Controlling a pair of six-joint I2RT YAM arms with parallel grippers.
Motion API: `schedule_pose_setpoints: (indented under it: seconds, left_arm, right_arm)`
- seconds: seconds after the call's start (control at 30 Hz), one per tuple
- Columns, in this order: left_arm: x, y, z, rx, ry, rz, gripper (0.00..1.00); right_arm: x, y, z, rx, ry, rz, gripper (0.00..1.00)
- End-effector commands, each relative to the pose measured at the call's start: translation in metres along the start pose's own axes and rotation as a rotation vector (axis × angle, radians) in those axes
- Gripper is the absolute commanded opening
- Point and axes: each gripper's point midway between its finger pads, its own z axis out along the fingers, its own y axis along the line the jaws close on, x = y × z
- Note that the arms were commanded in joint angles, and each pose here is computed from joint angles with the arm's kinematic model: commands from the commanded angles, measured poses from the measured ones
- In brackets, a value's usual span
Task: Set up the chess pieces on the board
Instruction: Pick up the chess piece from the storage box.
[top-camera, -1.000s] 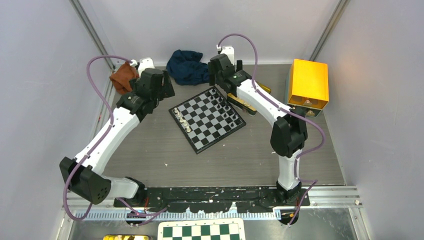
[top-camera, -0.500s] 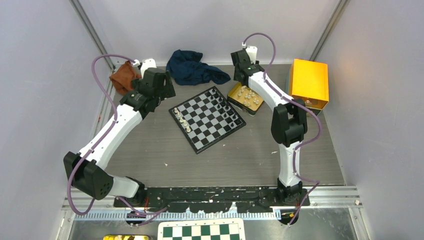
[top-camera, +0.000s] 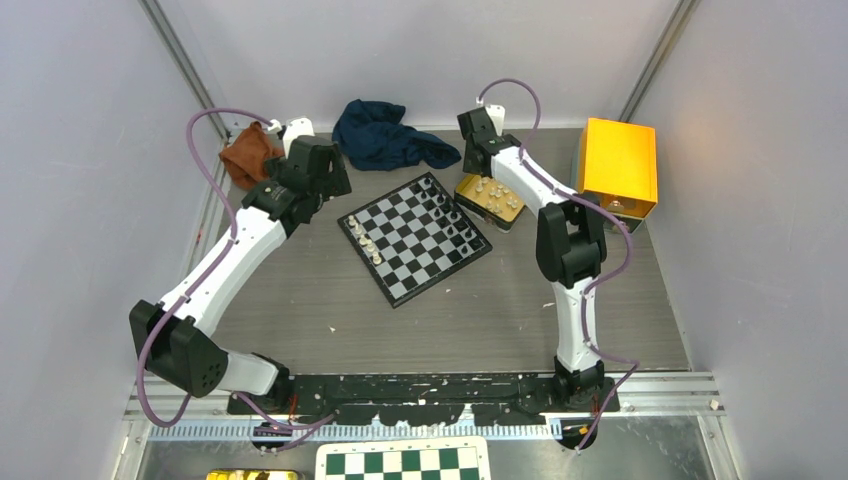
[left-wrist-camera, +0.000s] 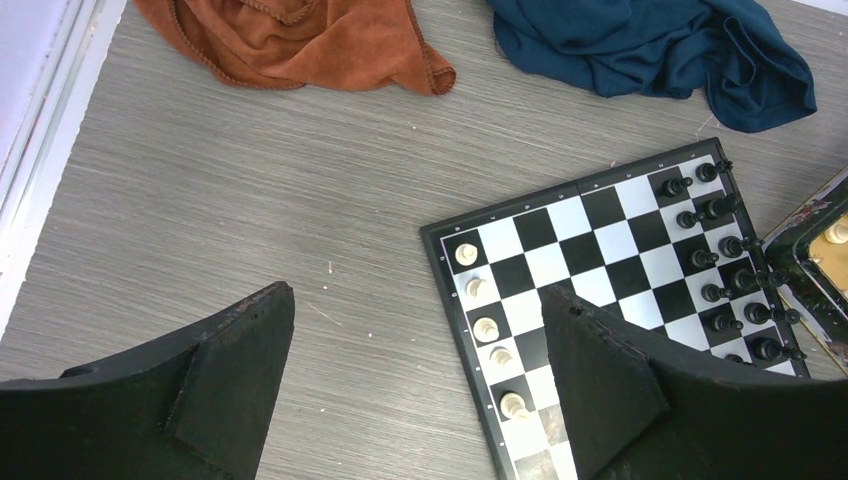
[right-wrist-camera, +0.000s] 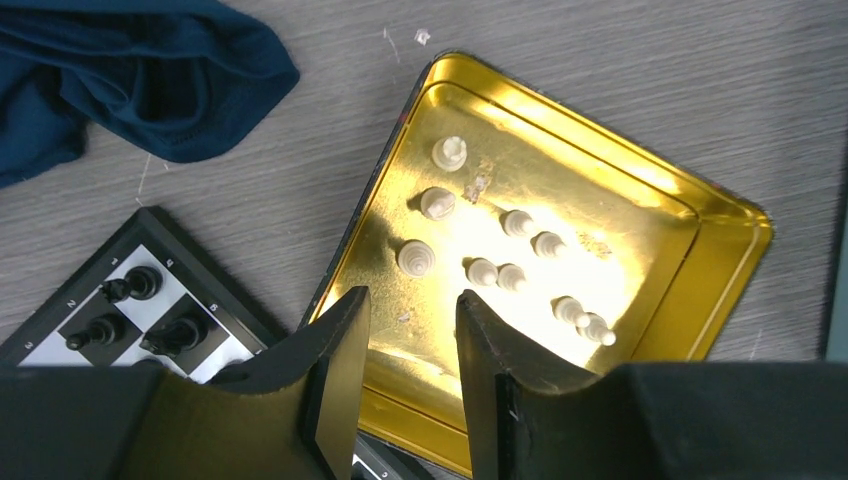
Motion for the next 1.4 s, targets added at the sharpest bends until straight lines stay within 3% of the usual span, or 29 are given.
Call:
schedule_pose_setpoints:
  seconds: [0.0, 0.5, 1.37]
  left_arm:
    - [-0.024, -0.003, -0.004, 0.004, -0.065, -0.045, 0.93]
    - [-0.023, -0.003, -0.001, -0.004, -0.064, -0.031, 0.93]
    - [-0.024, -0.007, 0.008, -0.010, -0.068, -0.005, 0.92]
  right_arm:
    - [-0.004, 0.006, 0.002, -0.035, -0.004, 0.034, 0.42]
    - [0.017, 0.008, 0.023, -0.046, 0.053, 0.038, 0.35]
    - [0.020, 0.005, 0.043, -0.044, 0.073, 0.051, 0.34]
